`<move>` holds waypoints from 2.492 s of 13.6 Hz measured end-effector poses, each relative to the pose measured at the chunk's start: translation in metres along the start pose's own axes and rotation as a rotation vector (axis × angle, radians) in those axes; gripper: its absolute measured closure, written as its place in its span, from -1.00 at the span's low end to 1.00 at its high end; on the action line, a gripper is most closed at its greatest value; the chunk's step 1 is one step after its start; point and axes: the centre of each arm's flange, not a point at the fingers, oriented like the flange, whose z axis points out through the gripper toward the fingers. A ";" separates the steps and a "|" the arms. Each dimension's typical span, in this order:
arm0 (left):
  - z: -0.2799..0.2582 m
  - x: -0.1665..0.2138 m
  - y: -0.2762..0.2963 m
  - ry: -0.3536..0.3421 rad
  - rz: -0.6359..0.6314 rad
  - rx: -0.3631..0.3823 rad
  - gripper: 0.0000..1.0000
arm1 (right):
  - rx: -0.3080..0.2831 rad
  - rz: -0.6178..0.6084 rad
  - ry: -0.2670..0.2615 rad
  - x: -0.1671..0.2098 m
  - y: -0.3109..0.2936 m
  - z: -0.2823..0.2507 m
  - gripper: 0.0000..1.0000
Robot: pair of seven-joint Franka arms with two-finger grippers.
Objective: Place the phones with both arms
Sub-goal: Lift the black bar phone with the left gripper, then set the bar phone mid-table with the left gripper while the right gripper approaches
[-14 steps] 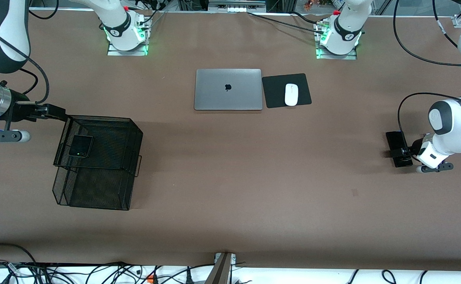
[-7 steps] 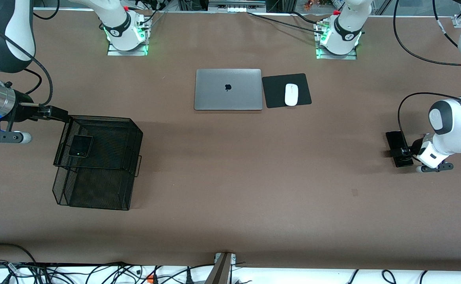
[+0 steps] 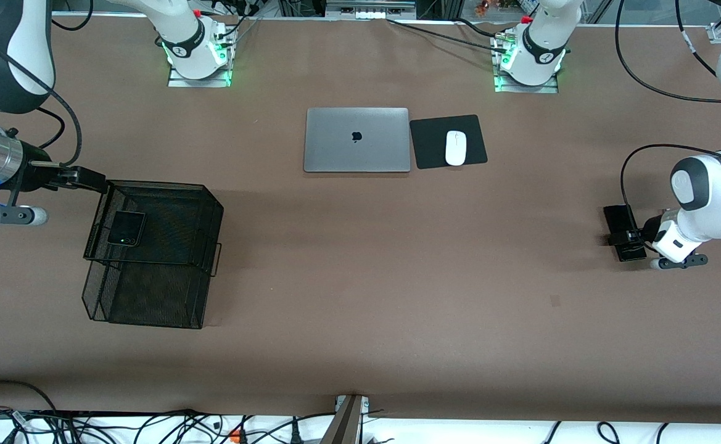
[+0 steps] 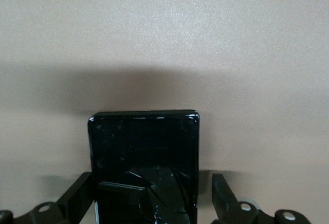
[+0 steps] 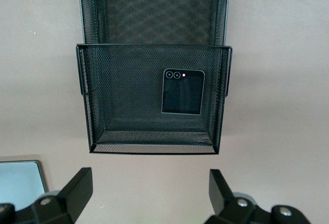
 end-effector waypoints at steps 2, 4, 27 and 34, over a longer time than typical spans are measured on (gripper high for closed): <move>-0.001 0.000 -0.002 0.001 0.022 0.001 -0.71 | 0.000 0.000 0.002 0.000 0.000 -0.001 -1.00; -0.007 0.000 0.002 -0.009 0.063 0.001 -0.60 | 0.000 0.000 0.002 0.000 0.000 -0.001 -1.00; -0.042 -0.049 0.521 -0.125 -0.079 -0.158 -1.00 | -0.001 -0.016 0.040 0.004 -0.009 -0.004 -1.00; -0.095 0.036 0.201 -0.117 0.051 0.193 -1.00 | -0.006 -0.013 0.120 -0.011 -0.143 -0.005 -1.00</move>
